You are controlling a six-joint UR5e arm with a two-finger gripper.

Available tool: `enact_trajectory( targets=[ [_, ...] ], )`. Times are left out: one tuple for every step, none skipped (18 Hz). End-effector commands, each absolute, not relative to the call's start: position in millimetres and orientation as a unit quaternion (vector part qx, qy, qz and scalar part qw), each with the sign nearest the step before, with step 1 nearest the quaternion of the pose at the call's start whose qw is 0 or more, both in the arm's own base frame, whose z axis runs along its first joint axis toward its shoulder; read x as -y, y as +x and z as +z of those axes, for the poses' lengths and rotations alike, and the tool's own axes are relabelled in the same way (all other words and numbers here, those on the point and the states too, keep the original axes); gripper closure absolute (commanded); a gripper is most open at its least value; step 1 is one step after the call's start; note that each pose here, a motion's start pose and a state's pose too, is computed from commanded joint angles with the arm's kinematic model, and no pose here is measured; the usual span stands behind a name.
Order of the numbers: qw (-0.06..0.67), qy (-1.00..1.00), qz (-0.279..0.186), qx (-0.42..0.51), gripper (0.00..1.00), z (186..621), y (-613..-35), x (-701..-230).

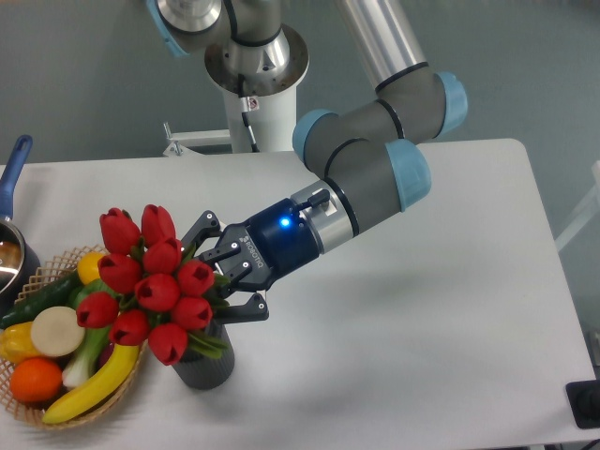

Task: Insert the flowers into the vase
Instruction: 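Lower the tulip stems down into the black vase opening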

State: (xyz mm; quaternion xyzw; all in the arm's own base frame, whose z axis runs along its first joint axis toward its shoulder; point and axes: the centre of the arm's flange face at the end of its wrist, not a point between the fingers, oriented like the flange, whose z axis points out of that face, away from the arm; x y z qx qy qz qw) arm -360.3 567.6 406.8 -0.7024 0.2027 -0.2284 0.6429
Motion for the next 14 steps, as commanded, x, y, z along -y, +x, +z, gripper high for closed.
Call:
enact_trajectory(
  targets=[
    [0.643,-0.703,-0.228,-0.202,0.61,407,-361,-567],
    [0.642,-0.703,-0.230,-0.201,0.61,404,-360,-568],
    [0.641,-0.704,-0.233,-0.198,0.61,400,-360,-568],
    [0.640,-0.704,-0.235,-0.196,0.61,396,-360,-567],
    [0.639,-0.705,-0.238,-0.193,0.61,391,-360,-567],
    [0.638,-0.706,-0.239,-0.192,0.61,389,-359,-567],
    [0.637,-0.707,-0.241,-0.191,0.61,386,-360,-568],
    [0.637,-0.707,-0.242,-0.190,0.61,384,-361,-568],
    [0.636,-0.708,-0.243,-0.187,0.61,380,-363,-568],
    [0.635,-0.709,-0.243,-0.187,0.61,377,-364,-569],
    [0.636,-0.708,-0.241,-0.191,0.61,373,-363,-570],
    [0.636,-0.708,-0.240,-0.192,0.61,367,-364,-571],
    [0.636,-0.708,-0.240,-0.192,0.61,363,-364,-570],
    [0.635,-0.709,-0.241,-0.190,0.61,357,-364,-569]
  ],
)
